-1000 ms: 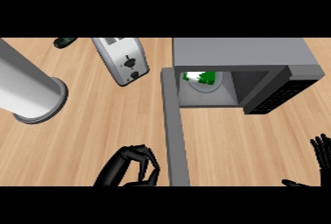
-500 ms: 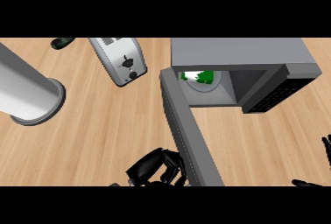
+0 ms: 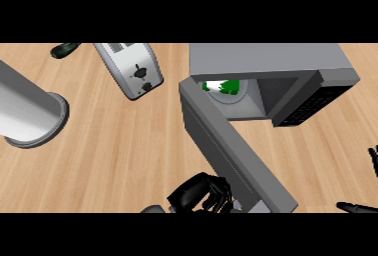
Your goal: Pick up the milk, place it into the microwave and close the microwave
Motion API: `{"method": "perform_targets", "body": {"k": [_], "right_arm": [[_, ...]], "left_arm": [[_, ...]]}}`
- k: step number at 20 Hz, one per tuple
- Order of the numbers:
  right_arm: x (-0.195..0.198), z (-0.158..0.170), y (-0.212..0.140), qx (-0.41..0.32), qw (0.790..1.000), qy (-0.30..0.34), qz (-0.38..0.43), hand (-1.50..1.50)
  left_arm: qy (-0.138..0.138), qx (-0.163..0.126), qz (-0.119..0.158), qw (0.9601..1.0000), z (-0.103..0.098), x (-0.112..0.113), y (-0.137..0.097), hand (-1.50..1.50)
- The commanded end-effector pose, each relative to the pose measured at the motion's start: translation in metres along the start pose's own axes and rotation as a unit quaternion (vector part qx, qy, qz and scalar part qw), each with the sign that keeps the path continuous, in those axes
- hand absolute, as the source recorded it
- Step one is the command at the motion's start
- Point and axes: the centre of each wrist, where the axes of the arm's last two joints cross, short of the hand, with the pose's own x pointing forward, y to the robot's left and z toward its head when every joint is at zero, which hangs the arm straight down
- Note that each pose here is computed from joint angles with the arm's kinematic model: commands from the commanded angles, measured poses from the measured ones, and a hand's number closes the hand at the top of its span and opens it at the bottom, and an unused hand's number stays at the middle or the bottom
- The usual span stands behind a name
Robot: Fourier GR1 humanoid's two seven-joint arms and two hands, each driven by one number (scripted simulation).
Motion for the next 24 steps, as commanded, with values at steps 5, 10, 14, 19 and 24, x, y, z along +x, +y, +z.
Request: {"method": "perform_targets", "body": {"k": [5,10,14,19,24], "right_arm": [[0.018,-0.031,0.013,0.075,0.994,-0.055,-0.05,-1.5],[0.027,-0.042,0.015,0.08,0.992,-0.069,-0.066,-1.5],[0.036,-0.053,0.021,0.11,0.99,-0.065,-0.063,-1.5],[0.043,-0.066,0.036,0.141,0.984,-0.072,-0.081,-1.5],[0.058,-0.089,0.036,0.159,0.981,-0.09,-0.071,-1.5]], "left_arm": [[-0.042,0.017,0.016,0.9988,-0.026,0.026,-0.013,-1.5],[-0.049,0.06,0.016,0.9968,-0.037,0.041,-0.011,1.5],[-0.057,0.073,0.007,0.9957,-0.053,0.055,0.003,1.5],[-0.092,0.118,-0.017,0.9886,-0.069,0.075,0.021,1.5],[-0.092,0.144,-0.03,0.9848,-0.083,0.087,0.037,1.5]]}}
